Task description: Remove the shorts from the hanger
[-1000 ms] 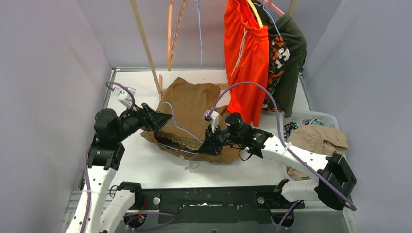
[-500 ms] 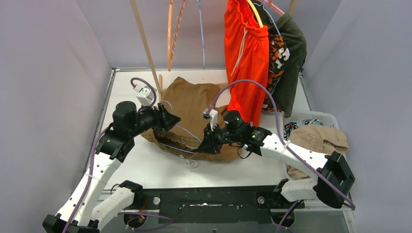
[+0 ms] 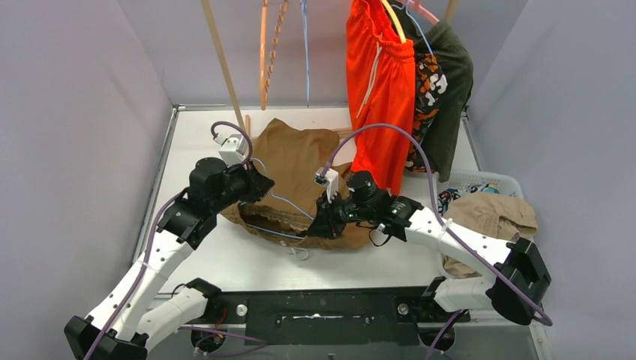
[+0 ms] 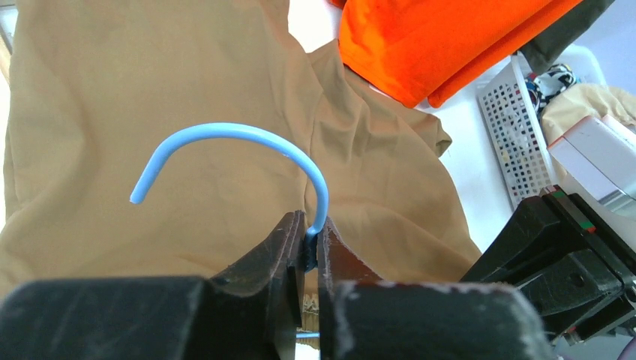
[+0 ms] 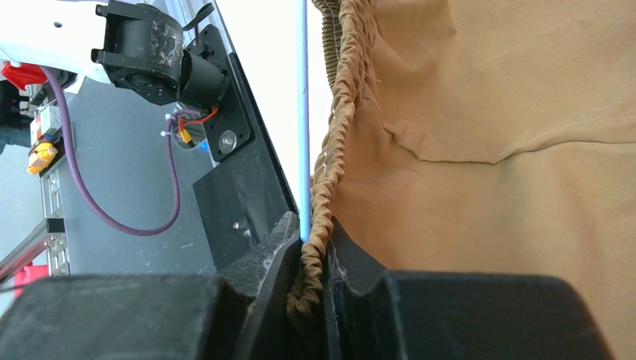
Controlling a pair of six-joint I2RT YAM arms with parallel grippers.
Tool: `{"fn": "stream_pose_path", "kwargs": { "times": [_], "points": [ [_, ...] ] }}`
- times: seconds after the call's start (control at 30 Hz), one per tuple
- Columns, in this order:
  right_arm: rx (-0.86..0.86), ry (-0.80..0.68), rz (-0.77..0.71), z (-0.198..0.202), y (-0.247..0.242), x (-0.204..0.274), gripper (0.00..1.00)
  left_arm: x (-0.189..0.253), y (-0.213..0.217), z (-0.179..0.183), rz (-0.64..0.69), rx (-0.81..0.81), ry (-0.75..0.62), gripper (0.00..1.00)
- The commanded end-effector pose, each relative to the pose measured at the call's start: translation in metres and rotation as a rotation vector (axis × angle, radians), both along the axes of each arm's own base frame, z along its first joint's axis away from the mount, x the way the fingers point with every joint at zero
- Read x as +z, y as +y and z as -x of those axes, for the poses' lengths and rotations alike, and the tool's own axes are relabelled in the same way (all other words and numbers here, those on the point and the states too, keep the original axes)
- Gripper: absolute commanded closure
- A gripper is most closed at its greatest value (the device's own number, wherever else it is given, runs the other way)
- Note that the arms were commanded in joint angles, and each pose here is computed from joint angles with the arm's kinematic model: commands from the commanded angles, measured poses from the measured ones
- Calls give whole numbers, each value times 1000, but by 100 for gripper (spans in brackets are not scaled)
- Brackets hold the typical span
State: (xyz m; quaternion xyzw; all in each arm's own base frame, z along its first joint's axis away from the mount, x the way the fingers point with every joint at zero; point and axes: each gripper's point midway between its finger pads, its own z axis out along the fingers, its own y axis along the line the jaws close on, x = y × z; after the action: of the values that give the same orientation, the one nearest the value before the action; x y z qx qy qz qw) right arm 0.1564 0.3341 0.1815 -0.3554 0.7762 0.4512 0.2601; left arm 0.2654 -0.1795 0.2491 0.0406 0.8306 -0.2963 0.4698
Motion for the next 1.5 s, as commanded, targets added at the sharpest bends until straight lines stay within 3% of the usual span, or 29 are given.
{"fn": "stream_pose_path", "kwargs": {
  "times": [0.0,0.13,0.23,0.33,0.47,0.57,0.7,0.77,0.83,0.97,1.07,1.17,1.27,1.37,1.47],
  "points": [
    [-38,-96,-49,-7,0,35,80,41,1,-1,70,27,-91,100],
    [-150,-128,-49,-21,-7,63,73,64,6,6,57,35,-78,100],
    [-190,-154,-113,-21,-7,108,81,114,9,16,82,22,-133,100],
    [-159,-216,-270,-4,-2,162,93,175,16,28,123,19,-239,100],
    [-137,-283,-393,11,-1,193,97,208,16,39,171,-10,-296,100],
    [-247,-310,-290,-12,-8,167,99,202,11,39,173,-32,-283,100],
    [-538,-329,-12,-66,-40,112,100,179,2,36,171,-60,-218,100],
    [-607,-330,5,-76,-48,122,100,184,-5,40,196,-100,-216,100],
    [-556,-341,-106,-68,-38,150,100,202,-9,48,230,-144,-250,100],
    [-462,-347,-512,-34,-32,225,100,254,-5,70,323,-177,-372,100],
    [-420,-321,-615,-16,-37,258,100,283,-2,84,385,-195,-442,100],
    [-468,-323,-497,-26,-41,242,100,278,-3,83,379,-203,-440,100],
    [-591,-306,-274,-52,-49,185,99,242,-3,64,325,-146,-361,100],
    [-637,-309,-6,-71,-60,116,93,185,2,42,233,-69,-272,100],
    [-658,-308,199,-80,-74,78,85,108,14,26,105,27,-129,100]
  ]
}}
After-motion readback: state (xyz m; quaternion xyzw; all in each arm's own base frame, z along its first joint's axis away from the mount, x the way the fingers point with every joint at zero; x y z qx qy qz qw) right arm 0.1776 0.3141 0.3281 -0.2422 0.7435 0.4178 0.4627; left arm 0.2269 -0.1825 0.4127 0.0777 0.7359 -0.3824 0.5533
